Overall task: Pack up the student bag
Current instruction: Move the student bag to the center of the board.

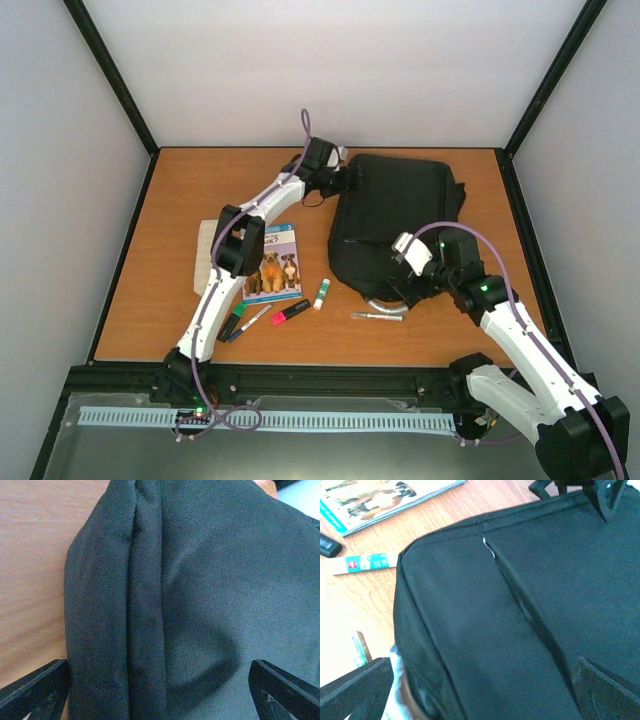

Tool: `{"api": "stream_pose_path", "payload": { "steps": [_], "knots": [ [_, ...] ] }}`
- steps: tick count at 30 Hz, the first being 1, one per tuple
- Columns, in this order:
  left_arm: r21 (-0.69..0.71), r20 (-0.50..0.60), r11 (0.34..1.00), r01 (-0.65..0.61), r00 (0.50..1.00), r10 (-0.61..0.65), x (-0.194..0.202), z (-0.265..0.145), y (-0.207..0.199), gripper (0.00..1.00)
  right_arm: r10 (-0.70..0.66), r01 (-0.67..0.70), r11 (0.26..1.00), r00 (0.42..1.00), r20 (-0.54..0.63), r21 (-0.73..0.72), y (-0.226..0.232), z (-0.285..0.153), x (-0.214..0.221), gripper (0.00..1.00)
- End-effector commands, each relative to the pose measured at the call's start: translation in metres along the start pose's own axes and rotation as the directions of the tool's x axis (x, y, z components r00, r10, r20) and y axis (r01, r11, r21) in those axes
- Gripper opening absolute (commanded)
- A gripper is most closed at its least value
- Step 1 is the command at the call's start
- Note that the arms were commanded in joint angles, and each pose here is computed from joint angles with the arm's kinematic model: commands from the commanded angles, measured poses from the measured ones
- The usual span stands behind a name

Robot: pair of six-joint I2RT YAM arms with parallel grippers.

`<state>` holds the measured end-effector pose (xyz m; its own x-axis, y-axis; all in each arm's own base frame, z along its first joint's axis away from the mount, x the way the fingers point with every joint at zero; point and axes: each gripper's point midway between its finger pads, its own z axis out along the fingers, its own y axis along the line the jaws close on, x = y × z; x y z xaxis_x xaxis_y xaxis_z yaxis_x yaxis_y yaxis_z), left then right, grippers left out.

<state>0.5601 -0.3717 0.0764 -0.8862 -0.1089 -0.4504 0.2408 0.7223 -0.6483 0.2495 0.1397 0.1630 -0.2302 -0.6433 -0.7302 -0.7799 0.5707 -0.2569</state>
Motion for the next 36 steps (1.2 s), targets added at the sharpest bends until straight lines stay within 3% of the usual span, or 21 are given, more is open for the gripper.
{"api": "stream_pose_path", "payload": {
  "steps": [1, 6, 11, 20, 26, 36],
  "knots": [
    [0.093, -0.05, 0.995, -0.042, 0.998, 0.047, 0.014, 0.01, -0.038, 1.0, 0.015, -0.016, 0.999, 1.0, 0.02, 0.032, -0.007, -0.002, -0.001, 1.0],
    [0.083, -0.055, 0.995, -0.054, 0.997, 0.058, 0.016, 0.008, -0.045, 1.0, 0.007, -0.007, 1.0, 1.0, 0.018, 0.016, -0.004, -0.002, 0.002, 1.0],
    [0.037, -0.005, 0.994, -0.103, 0.995, 0.103, -0.004, -0.02, -0.054, 1.0, 0.006, -0.006, 1.0, 1.0, 0.027, 0.014, -0.004, -0.001, 0.001, 1.0],
    [-0.225, 0.071, 0.973, -0.051, 0.995, 0.069, -0.019, -0.118, -0.034, 1.0, 0.058, -0.057, 0.997, 0.998, 0.017, -0.043, 0.001, -0.003, -0.003, 1.0],
    [-0.376, 0.084, 0.926, -0.025, 0.995, 0.061, 0.011, -0.191, -0.008, 1.0, 0.051, -0.049, 0.997, 0.998, 0.032, -0.056, 0.003, -0.006, -0.007, 0.97],
    [-0.494, -0.034, 0.869, -0.019, 0.999, 0.003, 0.096, -0.242, 0.044, 1.0, 0.022, -0.006, 0.984, 0.996, 0.088, -0.18, 0.027, -0.014, -0.016, 0.79]
  ]
}}
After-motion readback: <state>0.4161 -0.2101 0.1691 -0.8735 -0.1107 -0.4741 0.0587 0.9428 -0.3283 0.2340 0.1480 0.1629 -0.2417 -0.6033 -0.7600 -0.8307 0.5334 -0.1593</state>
